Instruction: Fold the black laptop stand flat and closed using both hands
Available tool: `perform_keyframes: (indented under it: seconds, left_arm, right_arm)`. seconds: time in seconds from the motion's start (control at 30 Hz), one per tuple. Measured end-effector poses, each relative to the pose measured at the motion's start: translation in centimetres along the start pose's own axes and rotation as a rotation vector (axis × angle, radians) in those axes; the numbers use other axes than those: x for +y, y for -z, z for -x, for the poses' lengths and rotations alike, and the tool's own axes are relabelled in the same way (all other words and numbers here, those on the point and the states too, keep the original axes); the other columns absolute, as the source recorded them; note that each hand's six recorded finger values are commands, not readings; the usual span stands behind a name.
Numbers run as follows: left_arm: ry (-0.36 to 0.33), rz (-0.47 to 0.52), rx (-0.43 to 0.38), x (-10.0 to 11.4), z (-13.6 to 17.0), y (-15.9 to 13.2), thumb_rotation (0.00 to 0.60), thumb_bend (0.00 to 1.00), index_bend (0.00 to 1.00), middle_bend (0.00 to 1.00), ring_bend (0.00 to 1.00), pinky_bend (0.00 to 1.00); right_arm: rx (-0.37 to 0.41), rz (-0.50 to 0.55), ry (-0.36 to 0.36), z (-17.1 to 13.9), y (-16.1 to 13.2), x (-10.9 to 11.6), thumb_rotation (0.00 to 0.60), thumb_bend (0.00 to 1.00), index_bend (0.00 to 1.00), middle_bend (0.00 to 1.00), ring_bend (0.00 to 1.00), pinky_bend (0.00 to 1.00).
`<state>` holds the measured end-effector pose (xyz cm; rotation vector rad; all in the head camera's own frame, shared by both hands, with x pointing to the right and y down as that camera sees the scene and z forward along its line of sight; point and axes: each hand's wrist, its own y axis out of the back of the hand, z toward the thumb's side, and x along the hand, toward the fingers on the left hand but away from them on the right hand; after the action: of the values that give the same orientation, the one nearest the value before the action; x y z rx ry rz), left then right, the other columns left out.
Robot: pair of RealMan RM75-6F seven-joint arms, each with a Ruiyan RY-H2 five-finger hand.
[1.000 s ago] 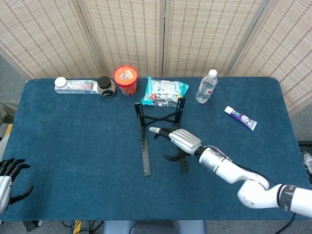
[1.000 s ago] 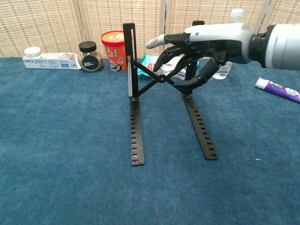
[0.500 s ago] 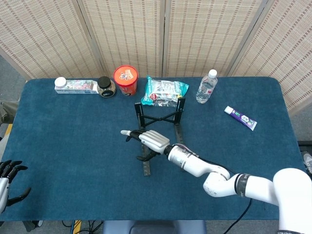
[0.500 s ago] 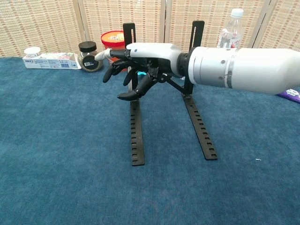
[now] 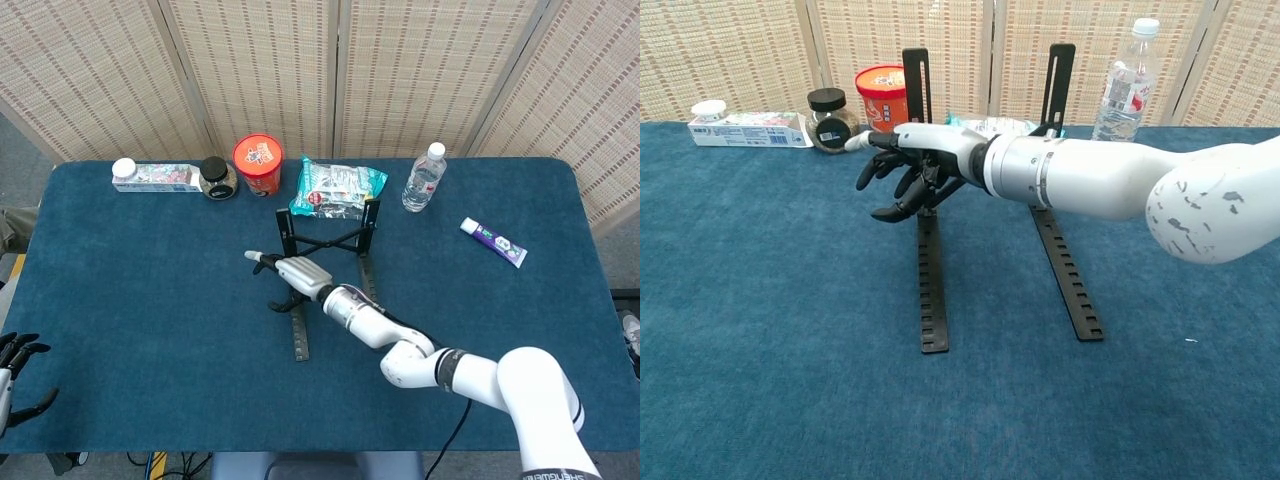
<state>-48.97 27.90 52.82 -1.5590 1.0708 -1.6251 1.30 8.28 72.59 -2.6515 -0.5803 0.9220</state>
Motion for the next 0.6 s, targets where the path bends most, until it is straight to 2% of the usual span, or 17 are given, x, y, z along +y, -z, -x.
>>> perform_keyframes:
  seconds: [0.6]
  left_arm:
    - [-0.004,0.009,0.016,0.2,0.4,0.6,0.600,0.17,0.30,0.20,0.11,0.07]
  right_arm:
    - [-0.091,0.072,0.033,2.5,1.8,0.5,0.600,0.25,0.00,0.26,0.13,0.25]
